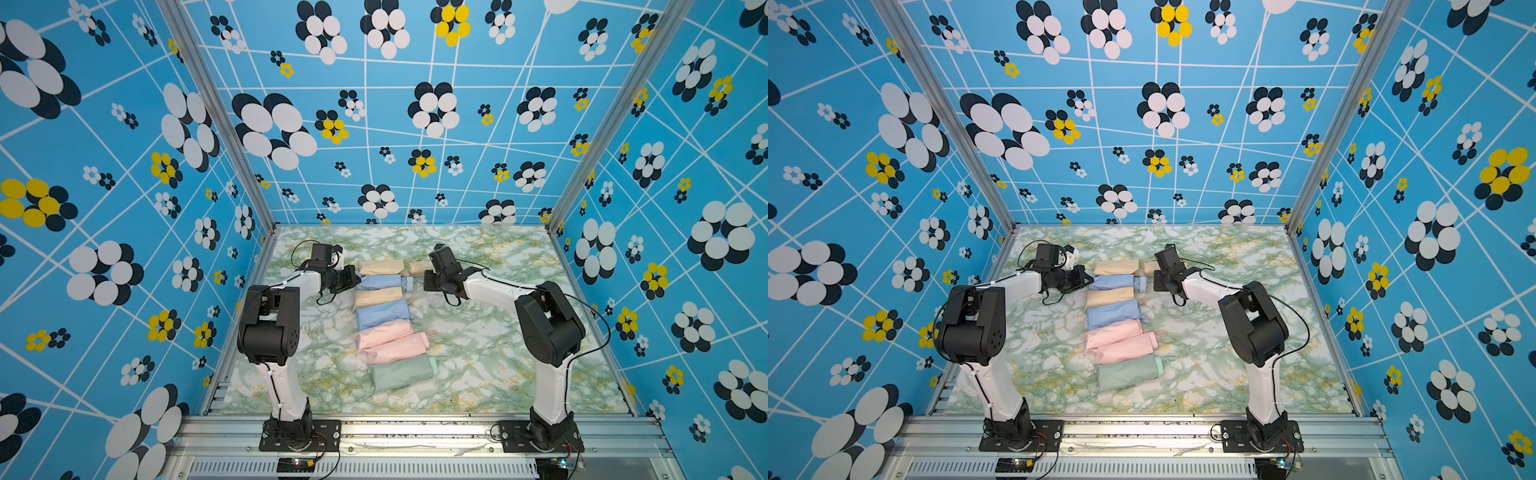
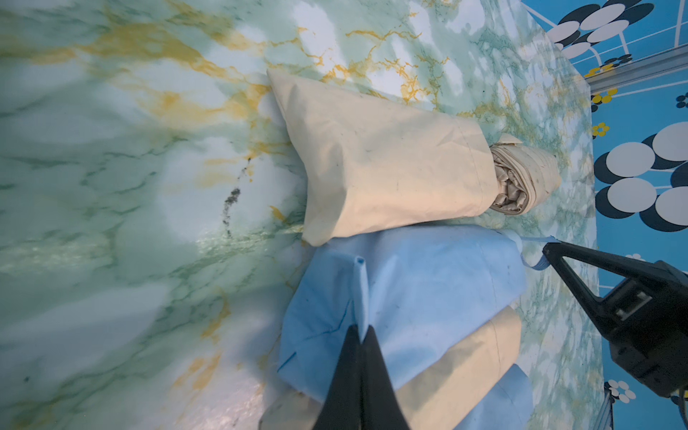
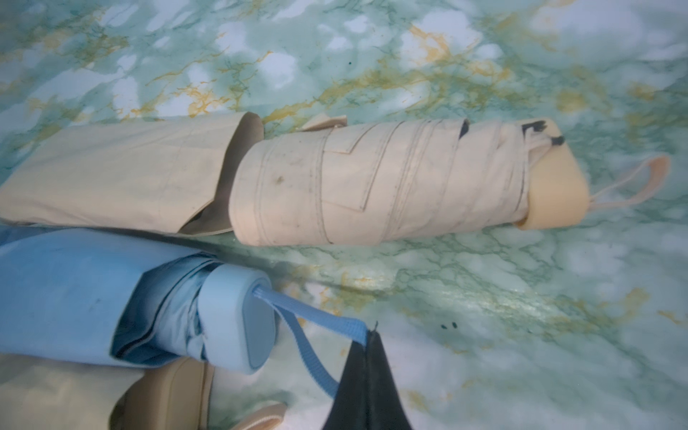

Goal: Take umbrellas out of sleeves
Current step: Take out the umbrella from the umbrella sleeve.

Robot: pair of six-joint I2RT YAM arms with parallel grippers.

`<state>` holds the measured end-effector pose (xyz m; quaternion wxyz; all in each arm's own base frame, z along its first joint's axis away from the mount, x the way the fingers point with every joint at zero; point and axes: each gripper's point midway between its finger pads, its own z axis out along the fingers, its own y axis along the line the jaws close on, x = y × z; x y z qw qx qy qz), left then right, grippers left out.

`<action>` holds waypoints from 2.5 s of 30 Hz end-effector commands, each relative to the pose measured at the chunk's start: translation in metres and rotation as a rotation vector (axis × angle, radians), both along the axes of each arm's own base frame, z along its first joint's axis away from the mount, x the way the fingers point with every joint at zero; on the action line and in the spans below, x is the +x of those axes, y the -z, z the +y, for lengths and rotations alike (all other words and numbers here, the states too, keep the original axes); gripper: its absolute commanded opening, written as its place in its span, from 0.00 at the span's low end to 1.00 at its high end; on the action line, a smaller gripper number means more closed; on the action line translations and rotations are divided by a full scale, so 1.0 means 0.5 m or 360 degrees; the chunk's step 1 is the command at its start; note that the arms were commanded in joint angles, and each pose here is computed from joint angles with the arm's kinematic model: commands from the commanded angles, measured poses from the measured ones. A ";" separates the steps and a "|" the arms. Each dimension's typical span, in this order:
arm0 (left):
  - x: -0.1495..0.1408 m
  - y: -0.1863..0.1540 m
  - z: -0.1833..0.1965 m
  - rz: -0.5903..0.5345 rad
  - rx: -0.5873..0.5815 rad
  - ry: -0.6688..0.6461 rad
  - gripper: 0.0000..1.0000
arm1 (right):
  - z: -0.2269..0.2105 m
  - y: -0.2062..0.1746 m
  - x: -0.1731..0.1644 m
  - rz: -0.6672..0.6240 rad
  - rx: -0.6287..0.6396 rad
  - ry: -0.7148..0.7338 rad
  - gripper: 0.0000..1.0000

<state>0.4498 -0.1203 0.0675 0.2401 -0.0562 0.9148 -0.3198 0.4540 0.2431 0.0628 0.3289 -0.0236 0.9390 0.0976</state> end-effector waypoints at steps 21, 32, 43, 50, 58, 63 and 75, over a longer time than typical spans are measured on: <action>0.007 -0.007 -0.018 -0.0005 0.0005 0.0020 0.00 | -0.127 -0.037 0.020 -0.0060 -0.0023 0.0183 0.00; 0.009 -0.010 -0.018 -0.0007 0.0015 0.0021 0.00 | -0.161 -0.044 0.034 -0.0073 -0.0029 0.0224 0.00; 0.008 -0.008 -0.018 -0.0004 0.0027 0.0027 0.00 | -0.201 -0.048 0.045 -0.0078 -0.0056 0.0269 0.00; 0.007 -0.008 -0.015 -0.0002 0.0034 0.0023 0.02 | -0.222 -0.044 0.048 -0.0071 -0.0067 0.0296 0.00; 0.008 -0.017 -0.014 -0.0024 0.0050 0.0024 0.16 | -0.233 -0.047 0.054 -0.0076 -0.0075 0.0312 0.01; 0.006 -0.031 -0.004 -0.0061 0.0093 0.0011 0.33 | -0.237 -0.064 0.055 -0.0088 -0.0088 0.0311 0.24; -0.064 -0.144 0.031 -0.0311 0.0157 -0.0110 0.62 | -0.217 -0.175 0.010 -0.0181 0.0089 0.0239 0.63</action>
